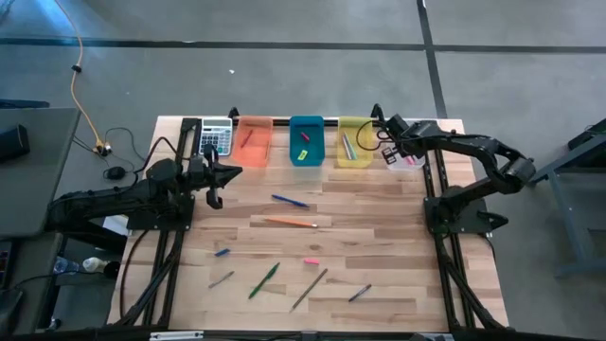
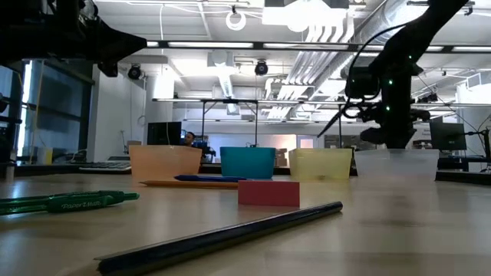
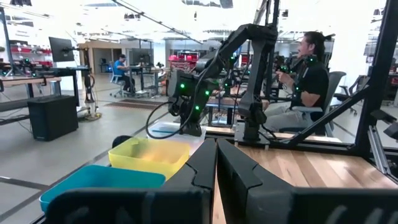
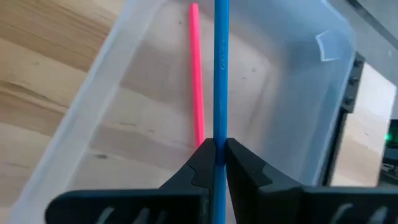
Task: Sort crayons/erasers/pens/pencils in bins
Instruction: Put the blue pencil into the transparent bin, then put the pink eraser into the blue bin
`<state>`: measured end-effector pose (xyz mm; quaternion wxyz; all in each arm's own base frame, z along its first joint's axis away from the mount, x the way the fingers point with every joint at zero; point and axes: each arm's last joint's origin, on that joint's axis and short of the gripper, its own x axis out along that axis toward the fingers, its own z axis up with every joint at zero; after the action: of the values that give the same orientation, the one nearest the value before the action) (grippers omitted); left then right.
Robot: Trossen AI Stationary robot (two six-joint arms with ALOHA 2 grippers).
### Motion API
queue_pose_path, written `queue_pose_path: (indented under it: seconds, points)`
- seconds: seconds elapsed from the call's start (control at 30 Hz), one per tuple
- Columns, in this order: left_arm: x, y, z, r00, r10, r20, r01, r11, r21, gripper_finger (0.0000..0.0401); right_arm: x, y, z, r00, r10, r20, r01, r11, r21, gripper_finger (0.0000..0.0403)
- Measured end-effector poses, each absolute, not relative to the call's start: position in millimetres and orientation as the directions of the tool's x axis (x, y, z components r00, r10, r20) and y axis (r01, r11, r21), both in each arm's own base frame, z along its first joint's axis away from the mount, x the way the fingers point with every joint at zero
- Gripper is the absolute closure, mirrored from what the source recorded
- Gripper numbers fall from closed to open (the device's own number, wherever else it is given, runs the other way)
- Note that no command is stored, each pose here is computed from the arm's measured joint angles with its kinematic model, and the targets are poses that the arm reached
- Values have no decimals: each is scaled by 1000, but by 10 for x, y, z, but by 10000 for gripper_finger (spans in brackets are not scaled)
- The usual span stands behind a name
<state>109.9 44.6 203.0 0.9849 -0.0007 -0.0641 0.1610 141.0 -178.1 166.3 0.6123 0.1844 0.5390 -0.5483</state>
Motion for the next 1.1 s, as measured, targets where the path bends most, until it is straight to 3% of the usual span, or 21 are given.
queue_pose_path:
  seconds: [0.3, 0.67, 0.87, 0.97, 1.1]
  points:
    - [1099, 446, 2030, 940, 317, 126, -319, 948, -4, 398, 1402, -1795, 1610, -166, -498, -851, 872, 329, -362, 382]
    - [1101, 442, 2030, 945, 302, 126, -307, 952, 16, 398, 1404, -1791, 1615, -156, -491, -857, 878, 329, -349, 306]
    - [1102, 439, 2030, 948, 294, 126, -293, 956, -25, 398, 1426, -1656, 1769, -71, -497, -865, 871, 392, -296, 352]
    - [1116, 416, 2022, 971, 209, 117, -212, 977, 13, 398, 1475, -1533, 1928, 35, -547, -836, 870, 429, -244, 392]
    - [1148, 383, 2002, 984, 152, 97, -155, 987, 33, 398, 1556, -1304, 2102, 220, -615, -757, 848, 504, -163, 391]
